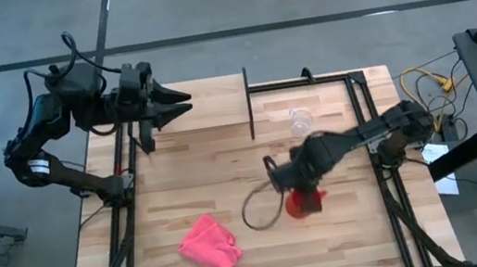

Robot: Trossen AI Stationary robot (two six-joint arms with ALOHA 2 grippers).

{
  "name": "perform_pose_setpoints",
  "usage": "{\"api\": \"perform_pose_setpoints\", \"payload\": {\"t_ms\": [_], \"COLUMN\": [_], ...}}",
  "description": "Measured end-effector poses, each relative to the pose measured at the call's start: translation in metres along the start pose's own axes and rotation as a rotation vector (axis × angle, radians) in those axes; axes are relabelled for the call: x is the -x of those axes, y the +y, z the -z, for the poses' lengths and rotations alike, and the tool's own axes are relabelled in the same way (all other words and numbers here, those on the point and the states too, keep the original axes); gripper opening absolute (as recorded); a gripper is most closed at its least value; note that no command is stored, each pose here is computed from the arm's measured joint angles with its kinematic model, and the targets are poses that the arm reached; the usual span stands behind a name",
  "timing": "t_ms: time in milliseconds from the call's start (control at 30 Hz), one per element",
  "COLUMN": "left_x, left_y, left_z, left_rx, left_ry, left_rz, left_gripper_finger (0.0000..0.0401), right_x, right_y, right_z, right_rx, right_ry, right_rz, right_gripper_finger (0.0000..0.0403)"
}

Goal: Stack small to large cups/mugs on shelf
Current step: Put the red mug on the shelf

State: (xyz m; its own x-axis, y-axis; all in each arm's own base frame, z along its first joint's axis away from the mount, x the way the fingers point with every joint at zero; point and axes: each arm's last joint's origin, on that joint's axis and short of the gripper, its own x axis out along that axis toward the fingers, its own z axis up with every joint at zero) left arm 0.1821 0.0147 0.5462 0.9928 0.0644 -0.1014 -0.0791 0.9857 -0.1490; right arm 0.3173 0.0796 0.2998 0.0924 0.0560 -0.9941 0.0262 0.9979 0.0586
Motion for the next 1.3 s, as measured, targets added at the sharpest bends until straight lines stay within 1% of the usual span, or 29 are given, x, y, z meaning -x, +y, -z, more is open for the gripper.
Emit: {"api": "perform_pose_setpoints", "payload": {"t_ms": [100,200,333,433,600,700,733,800,933,1000,1133,1300], "left_x": [0.000,0.000,0.000,0.000,-0.008,-0.012,-0.015,-0.019,-0.036,-0.045,-0.062,-0.069], "left_y": [0.000,0.000,0.000,0.000,0.001,0.002,0.002,0.005,0.012,0.016,0.020,0.022], "left_z": [0.001,0.001,0.001,0.001,0.003,0.005,0.005,0.007,0.022,0.030,0.042,0.044], "left_rx": [0.003,0.004,0.004,0.003,0.003,0.003,0.002,0.000,-0.017,-0.034,-0.059,-0.071], "left_ry": [0.012,0.013,0.013,0.013,0.027,0.036,0.039,0.045,0.123,0.183,0.259,0.261], "left_rz": [-0.003,-0.003,-0.003,-0.003,-0.017,-0.033,-0.045,-0.105,-0.295,-0.372,-0.455,-0.515], "left_gripper_finger": [0.0091,0.0091,0.0091,0.0091,0.0091,0.0091,0.0091,0.0091,0.0091,0.0091,0.0091,0.0091], "right_x": [0.012,0.030,0.059,0.083,0.128,0.144,0.147,0.151,0.154,0.155,0.157,0.149], "right_y": [-0.020,-0.040,-0.067,-0.086,-0.113,-0.123,-0.126,-0.131,-0.134,-0.133,-0.134,-0.136], "right_z": [-0.009,-0.017,-0.027,-0.036,-0.050,-0.052,-0.054,-0.057,-0.067,-0.072,-0.080,-0.086], "right_rx": [0.004,-0.020,-0.064,-0.102,-0.174,-0.160,-0.165,-0.181,-0.175,-0.161,-0.142,-0.126], "right_ry": [-0.053,-0.124,-0.256,-0.412,-0.726,-0.828,-0.849,-0.877,-0.910,-0.939,-0.960,-0.914], "right_rz": [0.004,0.024,0.110,0.163,0.189,0.220,0.225,0.230,0.199,0.175,0.177,0.191], "right_gripper_finger": [0.0009,0.0010,0.0011,0.0011,0.0012,0.0012,0.0012,0.0012,0.0012,0.0012,0.0013,0.0013]}}
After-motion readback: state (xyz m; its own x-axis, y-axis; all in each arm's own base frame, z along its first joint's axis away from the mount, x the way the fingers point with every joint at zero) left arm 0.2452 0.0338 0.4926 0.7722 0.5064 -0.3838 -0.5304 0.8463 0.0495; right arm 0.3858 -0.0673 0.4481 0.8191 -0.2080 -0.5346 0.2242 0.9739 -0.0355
